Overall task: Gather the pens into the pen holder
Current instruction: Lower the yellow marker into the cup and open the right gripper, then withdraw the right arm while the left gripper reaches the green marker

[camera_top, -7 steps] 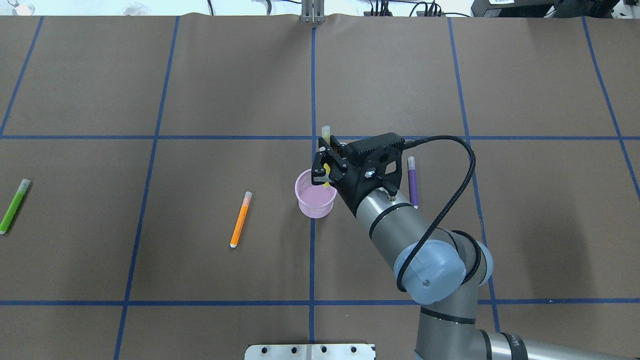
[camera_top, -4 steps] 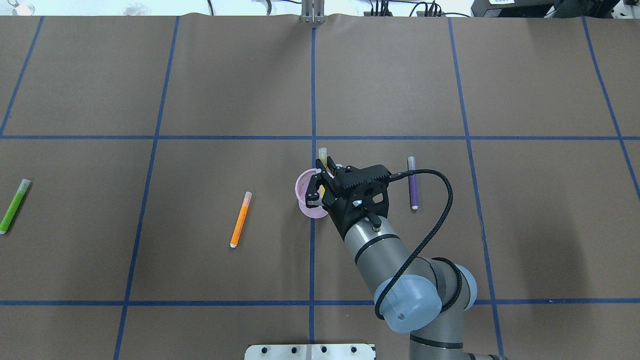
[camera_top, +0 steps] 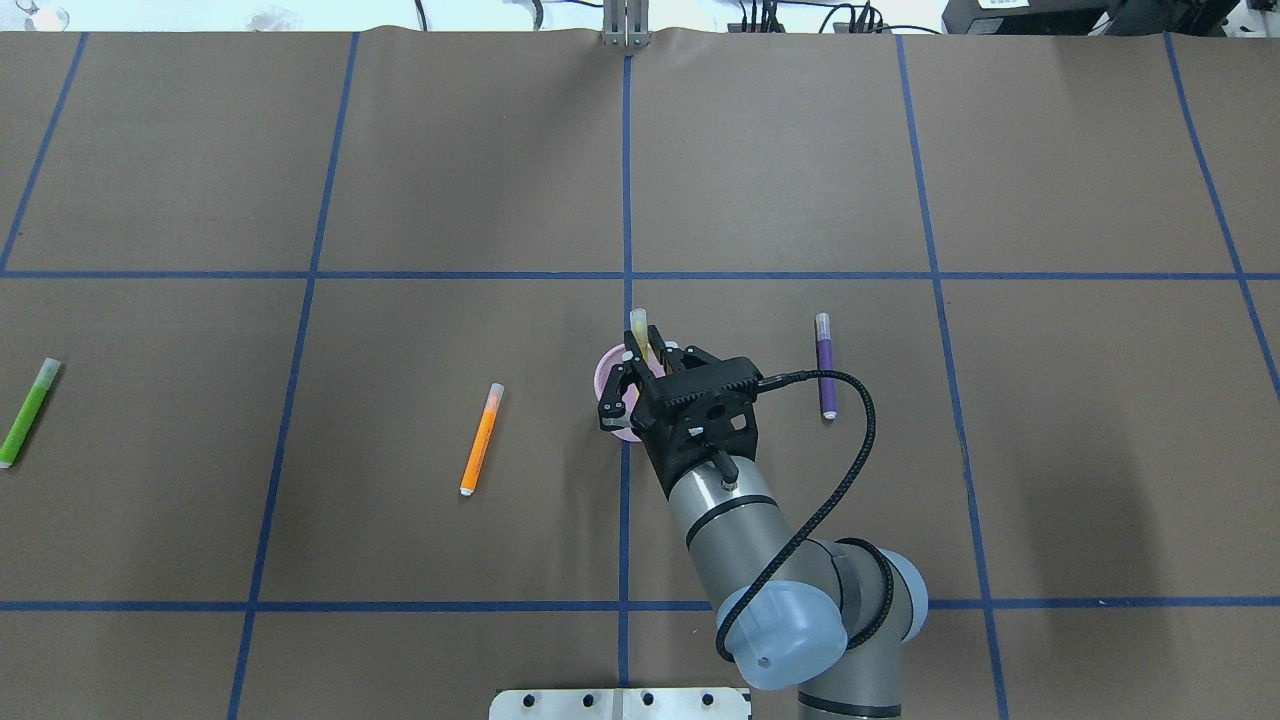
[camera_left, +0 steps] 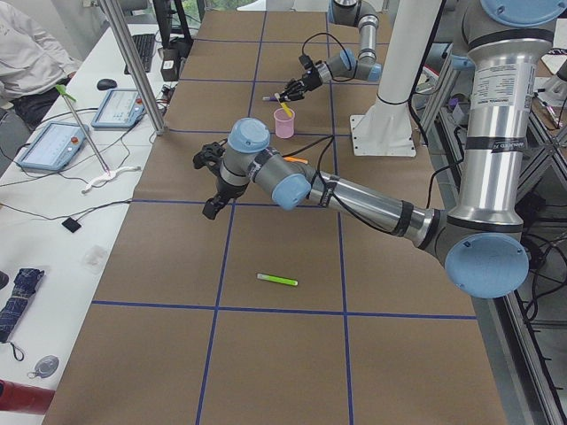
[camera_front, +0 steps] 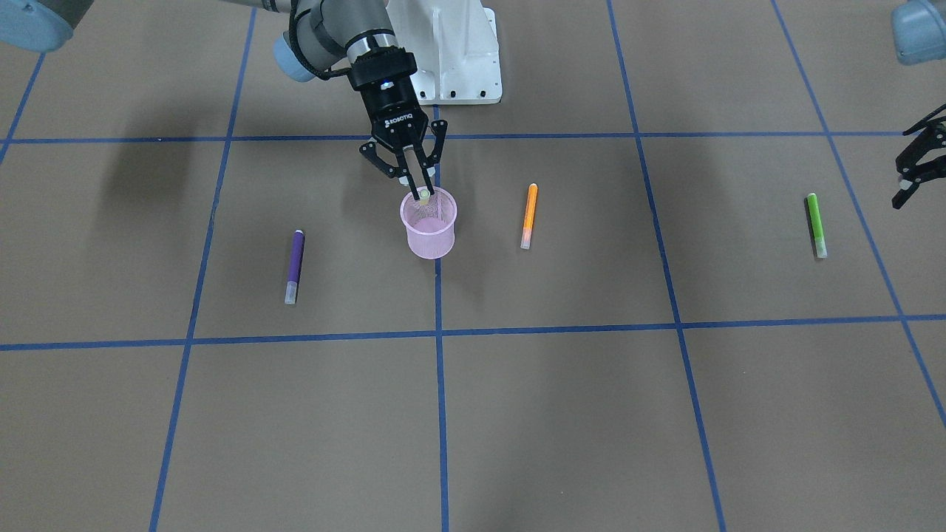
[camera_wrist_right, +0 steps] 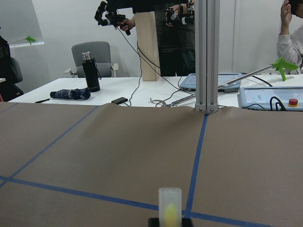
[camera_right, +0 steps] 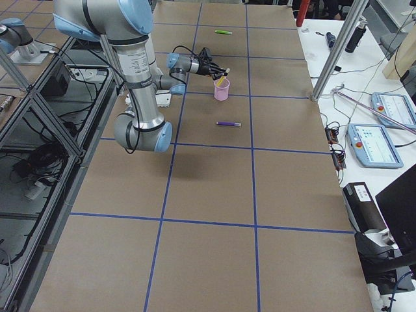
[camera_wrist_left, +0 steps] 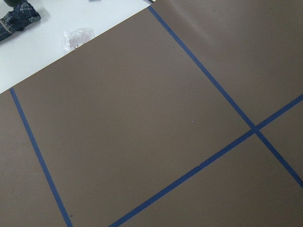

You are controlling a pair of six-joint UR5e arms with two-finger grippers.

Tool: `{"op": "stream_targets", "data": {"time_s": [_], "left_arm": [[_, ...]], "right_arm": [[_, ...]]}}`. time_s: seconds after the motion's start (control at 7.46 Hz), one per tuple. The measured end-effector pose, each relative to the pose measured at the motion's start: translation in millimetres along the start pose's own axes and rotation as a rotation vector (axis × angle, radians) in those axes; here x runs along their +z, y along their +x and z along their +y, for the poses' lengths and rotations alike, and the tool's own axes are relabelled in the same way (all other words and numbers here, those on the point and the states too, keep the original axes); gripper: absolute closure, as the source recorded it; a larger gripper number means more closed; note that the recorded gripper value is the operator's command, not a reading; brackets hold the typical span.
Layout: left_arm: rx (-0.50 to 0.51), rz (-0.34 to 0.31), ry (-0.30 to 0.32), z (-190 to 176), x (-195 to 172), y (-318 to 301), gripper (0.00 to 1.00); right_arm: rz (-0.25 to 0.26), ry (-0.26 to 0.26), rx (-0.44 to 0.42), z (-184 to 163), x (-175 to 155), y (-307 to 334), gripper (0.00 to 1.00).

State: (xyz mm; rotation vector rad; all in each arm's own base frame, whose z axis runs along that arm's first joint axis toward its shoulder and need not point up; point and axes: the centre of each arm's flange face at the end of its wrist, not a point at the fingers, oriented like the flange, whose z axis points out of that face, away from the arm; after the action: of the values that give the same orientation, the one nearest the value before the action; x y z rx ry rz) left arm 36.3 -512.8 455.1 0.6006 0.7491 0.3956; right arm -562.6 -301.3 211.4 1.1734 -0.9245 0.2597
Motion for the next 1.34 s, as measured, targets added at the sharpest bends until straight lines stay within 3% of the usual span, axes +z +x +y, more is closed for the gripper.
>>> {"op": "stream_targets", "data": {"time_s": [0.27, 0.54, 0.8, 0.94, 1.07, 1.34], "left_arm": [[0.0, 0.0, 0.0, 0.0, 0.0, 0.0, 0.0], [-0.011, 0.001, -0.005, 1.3, 1.9, -0.4, 0.0], [-0.116, 0.007, -0.042, 12.5, 18.6, -5.0, 0.0], [-0.19, 0.009, -0.066, 20.5, 28.7, -5.5, 0.0], [-0.25, 0.01, -0.093, 30.9, 38.9, -3.8, 0.0], [-0.319, 0.011, -0.143, 57.2, 53.9, -1.7, 0.0]], "right_arm": [[0.002, 0.01, 0.011, -2.1, 1.9, -5.7, 0.01], [-0.037, 0.003, 0.046, -26.7, 3.2, -17.2, 0.01], [-0.08, -0.081, 0.054, -62.3, 28.2, -0.3, 0.01], [-0.057, -0.146, 0.043, -78.4, 49.6, 20.0, 0.01], [-0.02, -0.243, 0.034, -98.8, 72.7, 48.1, 0.01], [0.06, -0.502, 0.059, -154.0, 108.3, 124.6, 0.01]]}}
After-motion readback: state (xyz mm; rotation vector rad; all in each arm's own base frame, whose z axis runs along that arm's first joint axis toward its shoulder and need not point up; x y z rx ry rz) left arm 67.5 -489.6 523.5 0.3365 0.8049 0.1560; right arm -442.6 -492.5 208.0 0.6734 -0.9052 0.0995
